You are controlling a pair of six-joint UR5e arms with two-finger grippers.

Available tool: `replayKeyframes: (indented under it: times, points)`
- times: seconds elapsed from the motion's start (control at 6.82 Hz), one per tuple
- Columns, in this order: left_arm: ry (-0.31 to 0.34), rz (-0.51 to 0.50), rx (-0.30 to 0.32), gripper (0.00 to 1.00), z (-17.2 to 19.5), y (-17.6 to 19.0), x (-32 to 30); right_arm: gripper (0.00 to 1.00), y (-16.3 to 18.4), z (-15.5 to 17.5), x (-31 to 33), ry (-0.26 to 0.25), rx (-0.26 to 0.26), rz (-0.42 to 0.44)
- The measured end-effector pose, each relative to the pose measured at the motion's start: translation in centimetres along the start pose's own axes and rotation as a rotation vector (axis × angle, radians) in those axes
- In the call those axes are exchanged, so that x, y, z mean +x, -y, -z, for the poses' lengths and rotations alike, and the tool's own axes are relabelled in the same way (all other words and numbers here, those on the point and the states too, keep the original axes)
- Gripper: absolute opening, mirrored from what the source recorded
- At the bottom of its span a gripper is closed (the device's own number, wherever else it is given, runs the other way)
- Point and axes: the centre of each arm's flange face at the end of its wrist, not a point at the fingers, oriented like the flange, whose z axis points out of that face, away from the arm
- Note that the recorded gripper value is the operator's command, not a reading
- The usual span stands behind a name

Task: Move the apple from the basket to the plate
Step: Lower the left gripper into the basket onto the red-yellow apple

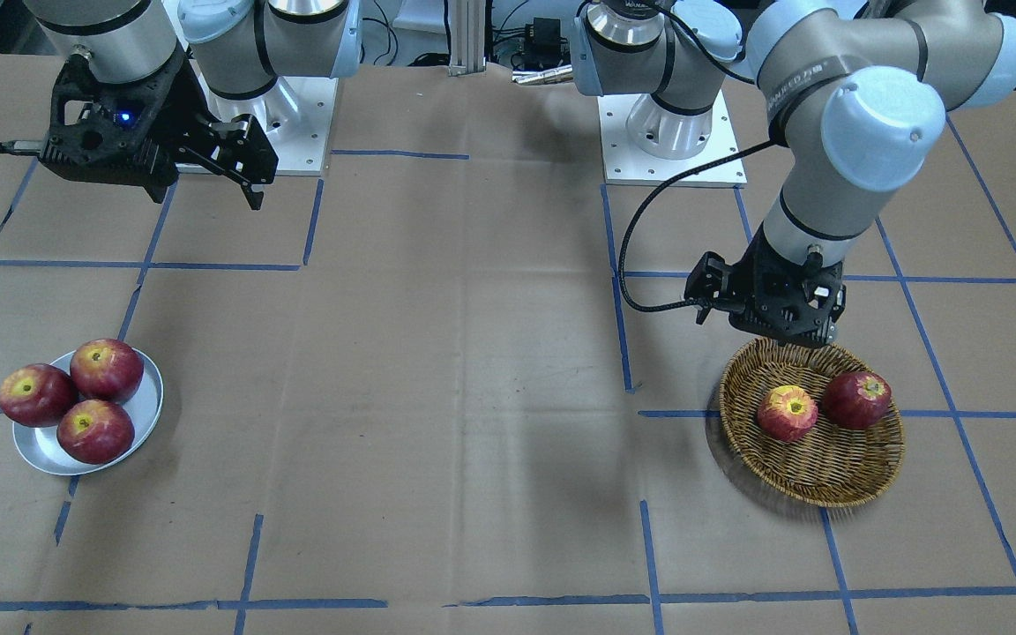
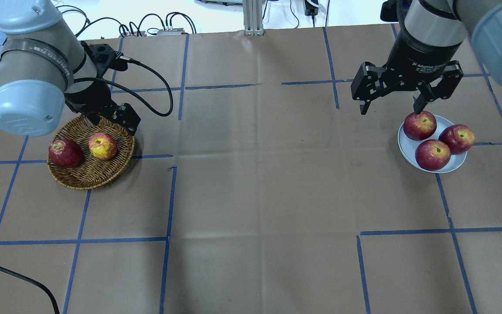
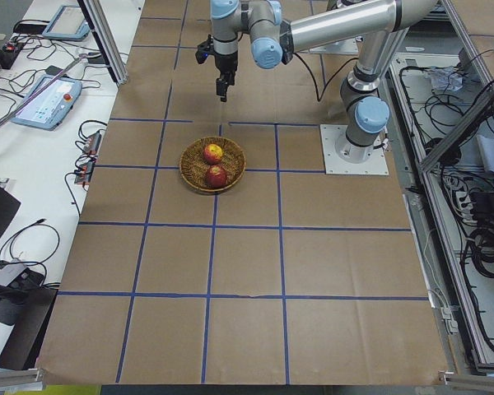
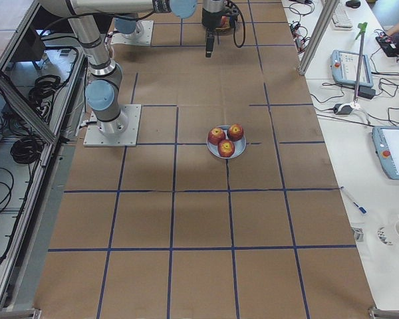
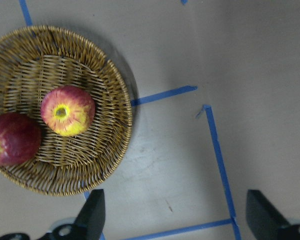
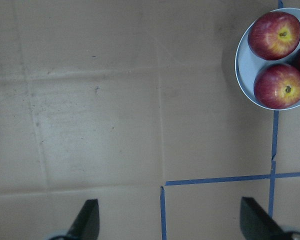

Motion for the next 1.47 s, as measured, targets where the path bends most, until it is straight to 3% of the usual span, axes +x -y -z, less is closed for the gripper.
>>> replayKeyframes:
  times: [0.29, 0.73, 1.47]
  points:
    - [0.001, -0.062, 0.007, 0.99, -3.7, 1.3, -3.6, 1.00, 0.0, 0.0, 0.0, 0.000, 0.001, 0.000]
    - [-0.059, -0.113, -0.005, 0.99, -8.5, 1.2, -9.0, 1.00, 0.0, 0.0, 0.0, 0.000, 0.001, 0.000]
    - [-0.081, -0.170, -0.031, 0.99, -13.4, 2.0, -11.1, 1.00, 0.0, 0.0, 0.0, 0.000, 0.000, 0.000]
